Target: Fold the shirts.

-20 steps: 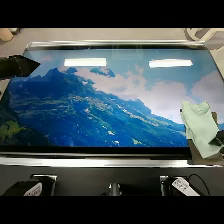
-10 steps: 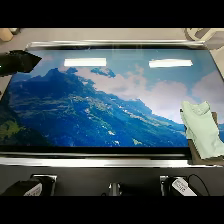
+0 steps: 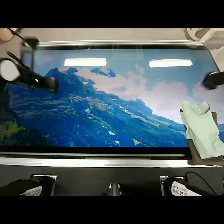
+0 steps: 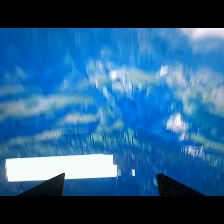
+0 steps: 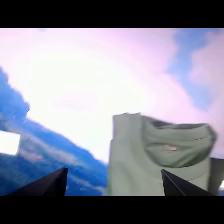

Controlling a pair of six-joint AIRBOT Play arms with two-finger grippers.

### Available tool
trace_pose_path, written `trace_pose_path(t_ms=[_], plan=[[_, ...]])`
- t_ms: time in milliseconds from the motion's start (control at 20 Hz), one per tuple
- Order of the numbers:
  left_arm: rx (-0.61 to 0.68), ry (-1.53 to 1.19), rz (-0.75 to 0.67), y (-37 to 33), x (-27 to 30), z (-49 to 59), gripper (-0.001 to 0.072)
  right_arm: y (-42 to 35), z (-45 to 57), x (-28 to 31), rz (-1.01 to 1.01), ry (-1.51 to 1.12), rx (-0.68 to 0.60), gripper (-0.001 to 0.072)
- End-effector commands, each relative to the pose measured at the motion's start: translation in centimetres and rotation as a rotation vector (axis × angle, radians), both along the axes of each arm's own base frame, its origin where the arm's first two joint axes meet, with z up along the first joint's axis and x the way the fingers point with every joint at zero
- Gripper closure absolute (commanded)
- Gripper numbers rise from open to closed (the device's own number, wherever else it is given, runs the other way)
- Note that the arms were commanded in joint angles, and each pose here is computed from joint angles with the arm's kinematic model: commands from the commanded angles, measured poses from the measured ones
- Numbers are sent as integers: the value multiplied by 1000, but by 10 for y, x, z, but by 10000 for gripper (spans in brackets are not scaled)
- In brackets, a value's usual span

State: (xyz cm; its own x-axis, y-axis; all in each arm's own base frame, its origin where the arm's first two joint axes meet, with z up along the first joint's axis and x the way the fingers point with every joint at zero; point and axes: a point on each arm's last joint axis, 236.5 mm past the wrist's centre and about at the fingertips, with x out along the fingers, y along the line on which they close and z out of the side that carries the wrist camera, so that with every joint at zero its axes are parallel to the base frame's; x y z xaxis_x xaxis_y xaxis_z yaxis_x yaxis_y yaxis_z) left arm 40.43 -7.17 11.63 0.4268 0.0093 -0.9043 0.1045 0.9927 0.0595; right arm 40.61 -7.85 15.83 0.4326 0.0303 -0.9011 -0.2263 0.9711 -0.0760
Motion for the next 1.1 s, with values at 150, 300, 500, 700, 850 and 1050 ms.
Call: trace_pose_path(t_ms=[150,300,500,700,850,1050], plan=[[-5,121,60,7,-35,-37,-13,56,-47,-15,149,240,75,88],[-3,122,60,7,-35,-37,-13,56,-47,-18,151,251,76,87],[-3,122,60,7,-35,-37,-13,56,-47,-18,151,252,77,87],[-3,122,60,7,-35,-37,-13,56,-47,-18,151,252,77,87],[-3,122,60,7,-35,-37,-13,56,-47,-18,151,252,77,87],[-3,122,61,7,-35,-37,-13,56,-47,-18,151,252,76,87]])
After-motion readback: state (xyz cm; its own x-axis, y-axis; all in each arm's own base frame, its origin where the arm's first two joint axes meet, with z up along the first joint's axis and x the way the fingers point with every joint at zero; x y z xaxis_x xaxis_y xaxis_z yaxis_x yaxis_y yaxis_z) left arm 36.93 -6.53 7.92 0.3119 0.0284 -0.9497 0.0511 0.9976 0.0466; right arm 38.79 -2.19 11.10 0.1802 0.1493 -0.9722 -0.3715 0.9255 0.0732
